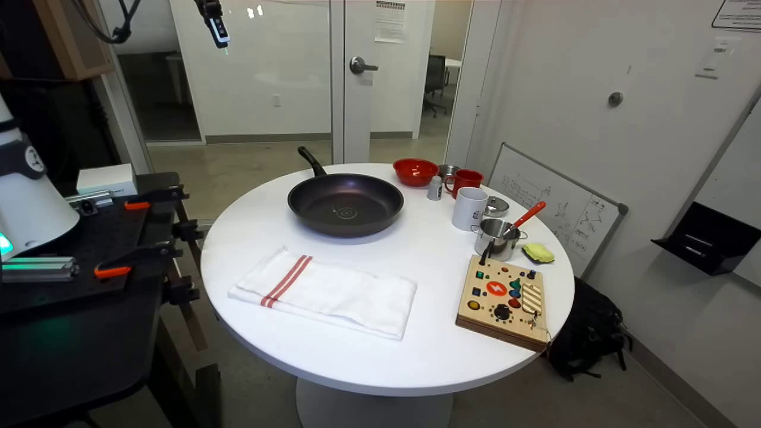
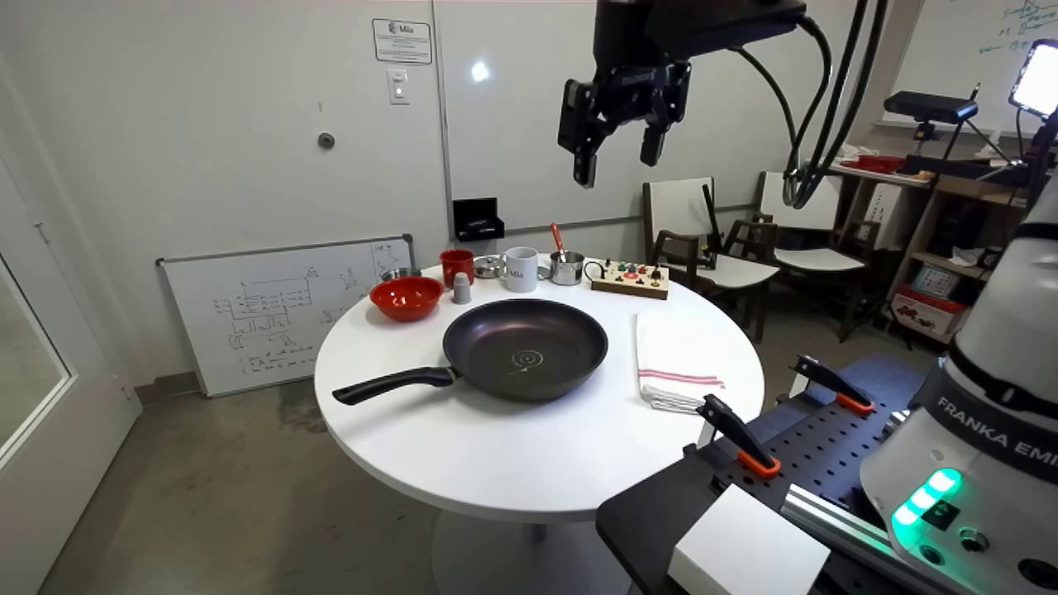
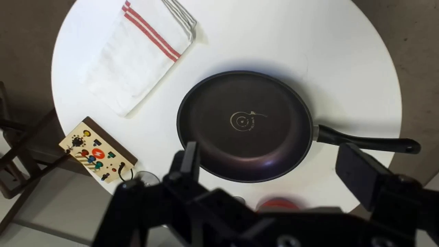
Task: Pick up the kitchen towel and wipe the pan
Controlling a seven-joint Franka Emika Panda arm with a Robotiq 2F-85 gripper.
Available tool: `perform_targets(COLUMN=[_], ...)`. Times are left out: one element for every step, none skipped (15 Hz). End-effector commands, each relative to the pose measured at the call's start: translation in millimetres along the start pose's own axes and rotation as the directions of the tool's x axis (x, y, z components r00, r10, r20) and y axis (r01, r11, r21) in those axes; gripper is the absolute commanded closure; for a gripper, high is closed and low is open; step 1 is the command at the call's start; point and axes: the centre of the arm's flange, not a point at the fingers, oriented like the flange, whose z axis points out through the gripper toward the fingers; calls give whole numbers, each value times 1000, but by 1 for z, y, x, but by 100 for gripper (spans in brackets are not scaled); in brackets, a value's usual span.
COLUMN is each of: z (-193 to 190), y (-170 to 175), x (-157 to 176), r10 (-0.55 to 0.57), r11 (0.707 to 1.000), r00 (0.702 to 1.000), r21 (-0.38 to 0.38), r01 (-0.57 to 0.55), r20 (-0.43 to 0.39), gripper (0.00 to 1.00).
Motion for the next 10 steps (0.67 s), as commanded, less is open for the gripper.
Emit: perform_targets(z=[24, 30, 39, 47, 57, 65, 76, 87, 101, 117], y=[14, 19, 27, 33, 40, 46, 55, 63, 72, 84], x=[5, 6, 6, 6, 11, 15, 19, 21, 24, 24], r10=[-25, -33, -39, -52, -46, -37, -21, -6, 27, 64], r11=[999, 998, 997, 997, 996, 996, 997, 998, 997, 996], r00=[1000, 999, 999, 998, 998, 998, 998, 998, 999, 998], r21=[-48, -60, -71, -67, -77, -82, -71, -70, -69, -68], r01=[25, 33, 37, 50, 42, 33, 16, 1, -29, -65], r20=[-6, -9, -19, -41, -47, -59, -64, -64, -43, -16], gripper=[0, 0, 0, 0, 0, 0, 0, 0, 0, 0])
